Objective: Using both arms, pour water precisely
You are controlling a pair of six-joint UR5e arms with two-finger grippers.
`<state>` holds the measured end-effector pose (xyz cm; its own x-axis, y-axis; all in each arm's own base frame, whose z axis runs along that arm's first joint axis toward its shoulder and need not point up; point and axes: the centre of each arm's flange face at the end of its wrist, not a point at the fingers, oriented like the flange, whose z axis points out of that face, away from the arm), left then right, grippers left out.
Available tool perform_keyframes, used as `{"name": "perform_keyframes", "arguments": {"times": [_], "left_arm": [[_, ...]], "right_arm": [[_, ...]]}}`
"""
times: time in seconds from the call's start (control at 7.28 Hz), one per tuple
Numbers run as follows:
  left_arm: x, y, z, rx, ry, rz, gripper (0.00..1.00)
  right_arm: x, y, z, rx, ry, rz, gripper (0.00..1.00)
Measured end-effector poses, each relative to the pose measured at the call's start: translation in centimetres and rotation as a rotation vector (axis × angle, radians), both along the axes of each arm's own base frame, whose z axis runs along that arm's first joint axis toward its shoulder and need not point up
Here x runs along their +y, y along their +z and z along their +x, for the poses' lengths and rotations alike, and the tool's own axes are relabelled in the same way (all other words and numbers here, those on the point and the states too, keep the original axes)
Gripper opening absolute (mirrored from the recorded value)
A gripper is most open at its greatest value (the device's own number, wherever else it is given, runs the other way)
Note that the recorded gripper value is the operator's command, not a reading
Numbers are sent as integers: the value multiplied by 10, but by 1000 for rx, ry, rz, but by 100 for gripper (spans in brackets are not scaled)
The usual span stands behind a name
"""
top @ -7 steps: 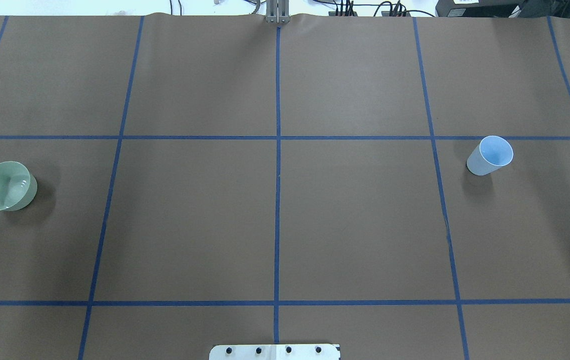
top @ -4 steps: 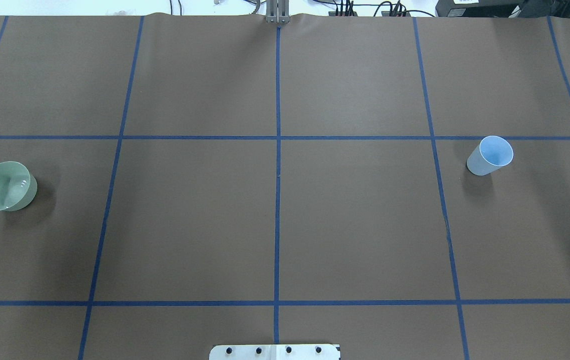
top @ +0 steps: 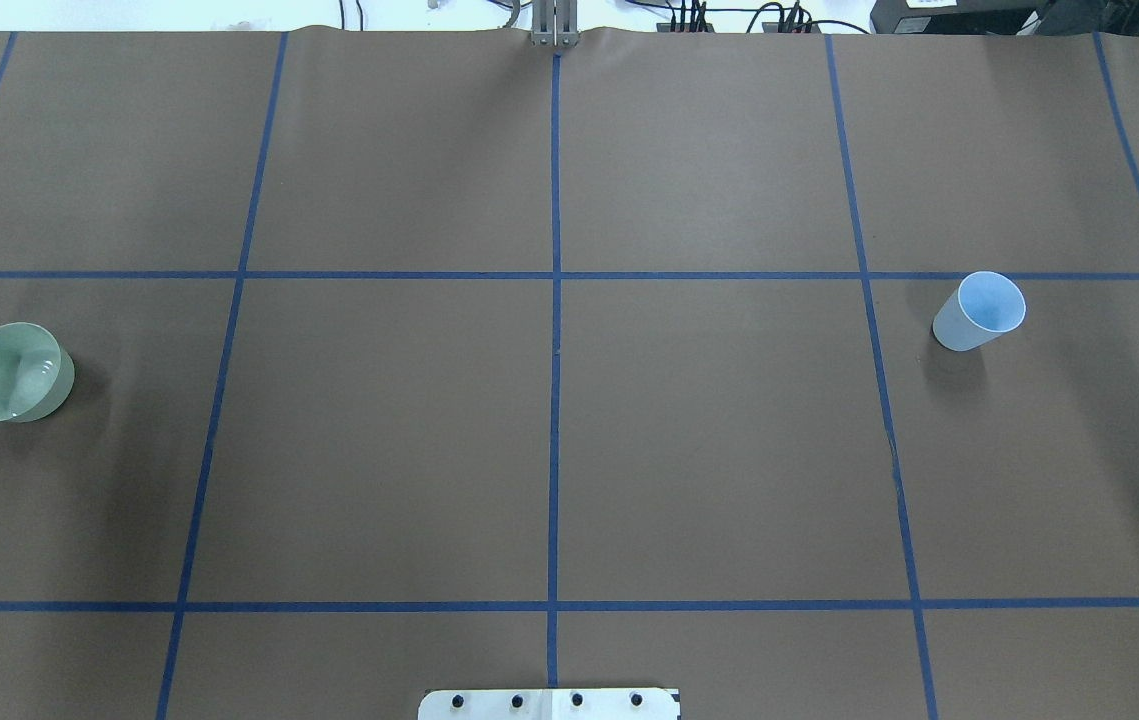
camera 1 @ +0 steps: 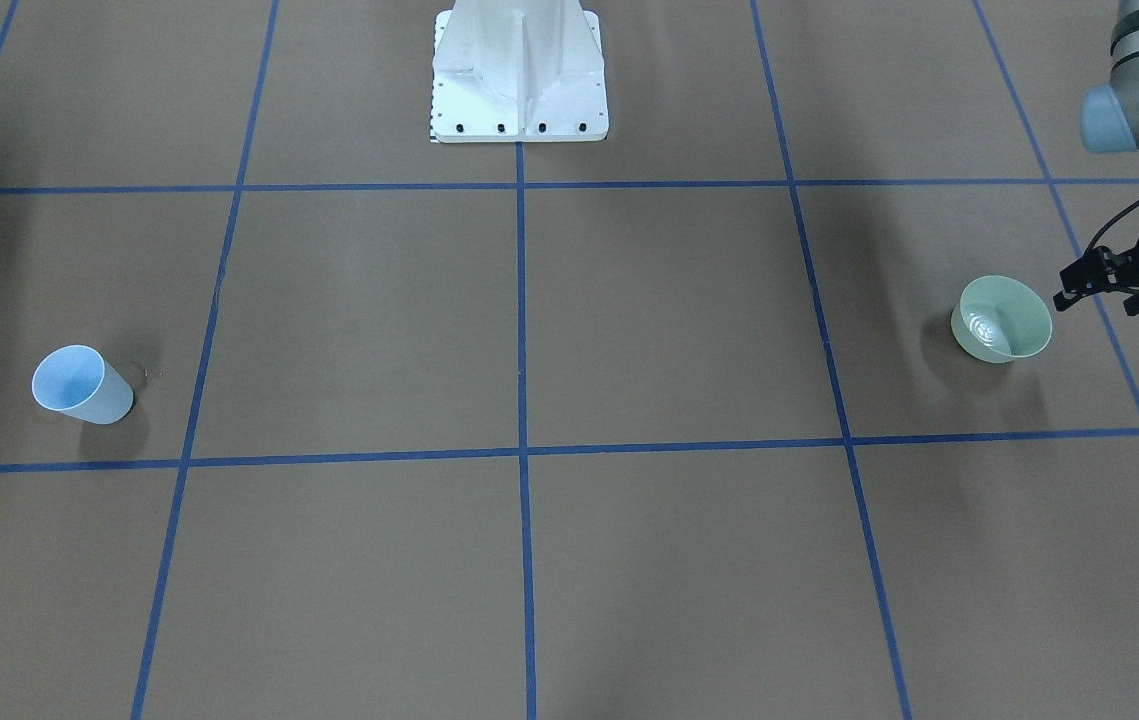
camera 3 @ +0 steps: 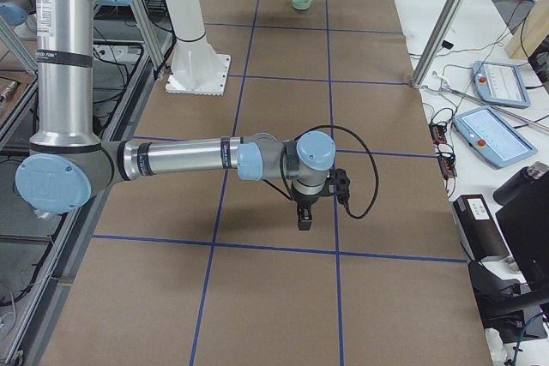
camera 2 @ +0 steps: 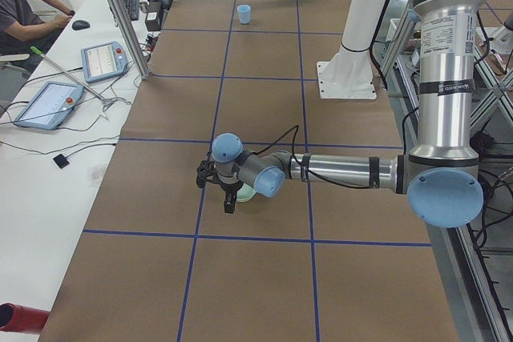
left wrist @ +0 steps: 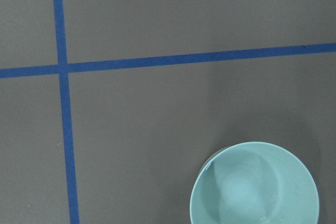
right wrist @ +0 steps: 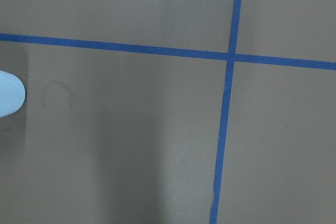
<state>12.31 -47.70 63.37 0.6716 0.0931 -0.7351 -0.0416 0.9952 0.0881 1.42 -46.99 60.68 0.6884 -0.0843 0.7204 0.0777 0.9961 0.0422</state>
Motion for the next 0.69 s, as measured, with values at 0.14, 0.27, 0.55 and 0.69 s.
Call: {"name": "perform_keyframes", "arguments": {"times": [0.14,0.27,0.55,0.69], "left_arm": [[2,4,8,1,14,0,98],[4,8,18,1,34,0,97],[7,18,30,5,60,6,88],[8,20,32,9,65,10,86]], "right_arm": [[0,0,0,-1,0,0,100],[0,0,0,-1,-1,-1,100],[0,1,0,-2,-1,-2,100],[1,1,0,-3,-1,-2,100]]}}
